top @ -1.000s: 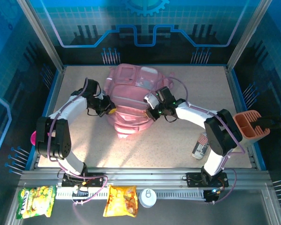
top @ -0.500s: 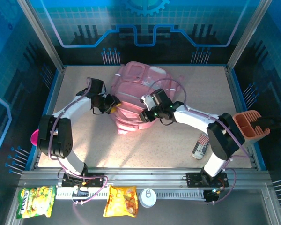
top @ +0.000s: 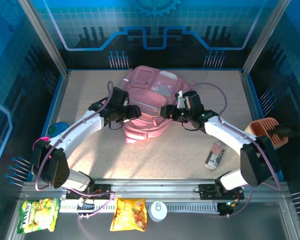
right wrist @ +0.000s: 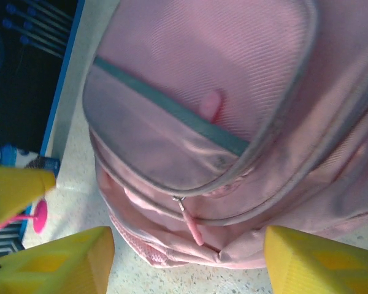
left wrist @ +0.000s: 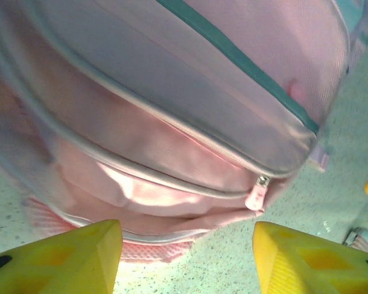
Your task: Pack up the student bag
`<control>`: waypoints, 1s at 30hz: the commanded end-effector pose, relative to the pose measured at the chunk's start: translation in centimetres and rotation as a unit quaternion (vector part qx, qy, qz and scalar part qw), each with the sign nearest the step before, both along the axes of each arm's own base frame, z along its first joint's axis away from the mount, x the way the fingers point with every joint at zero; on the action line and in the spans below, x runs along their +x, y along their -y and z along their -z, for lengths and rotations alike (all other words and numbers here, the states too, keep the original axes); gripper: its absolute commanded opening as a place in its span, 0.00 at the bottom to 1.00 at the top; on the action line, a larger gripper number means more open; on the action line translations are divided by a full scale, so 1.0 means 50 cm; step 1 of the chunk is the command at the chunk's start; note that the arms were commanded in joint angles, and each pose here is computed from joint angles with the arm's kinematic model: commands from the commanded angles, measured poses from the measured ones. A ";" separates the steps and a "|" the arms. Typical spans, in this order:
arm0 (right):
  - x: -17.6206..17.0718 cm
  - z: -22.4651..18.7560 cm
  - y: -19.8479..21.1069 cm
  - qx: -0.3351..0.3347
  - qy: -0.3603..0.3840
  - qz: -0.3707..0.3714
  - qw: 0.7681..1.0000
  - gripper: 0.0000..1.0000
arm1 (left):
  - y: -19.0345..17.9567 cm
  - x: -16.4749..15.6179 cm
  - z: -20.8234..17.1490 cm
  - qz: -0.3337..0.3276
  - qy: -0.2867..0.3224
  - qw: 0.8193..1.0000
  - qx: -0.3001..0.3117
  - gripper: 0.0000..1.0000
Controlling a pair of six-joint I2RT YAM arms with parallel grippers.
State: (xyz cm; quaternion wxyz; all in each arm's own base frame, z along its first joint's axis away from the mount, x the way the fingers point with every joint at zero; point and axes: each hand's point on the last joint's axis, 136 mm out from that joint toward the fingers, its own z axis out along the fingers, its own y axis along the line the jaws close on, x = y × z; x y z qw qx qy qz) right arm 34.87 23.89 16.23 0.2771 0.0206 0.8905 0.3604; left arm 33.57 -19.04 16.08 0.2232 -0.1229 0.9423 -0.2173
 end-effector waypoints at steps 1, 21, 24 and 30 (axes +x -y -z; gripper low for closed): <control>0.022 0.015 0.011 0.060 -0.059 0.062 0.995 0.66 | 0.026 0.006 0.006 0.013 0.025 0.996 0.084 0.58; 0.030 0.075 0.073 0.080 -0.110 0.132 0.982 0.65 | 0.155 0.027 0.121 0.082 -0.011 0.961 0.262 0.36; 0.029 0.078 0.072 0.085 -0.116 0.135 0.980 0.65 | 0.152 0.025 0.127 0.081 -0.014 0.961 0.264 0.23; 0.033 0.075 0.053 0.120 -0.148 0.138 0.972 0.56 | 0.166 0.028 0.116 0.097 0.002 0.965 0.245 0.00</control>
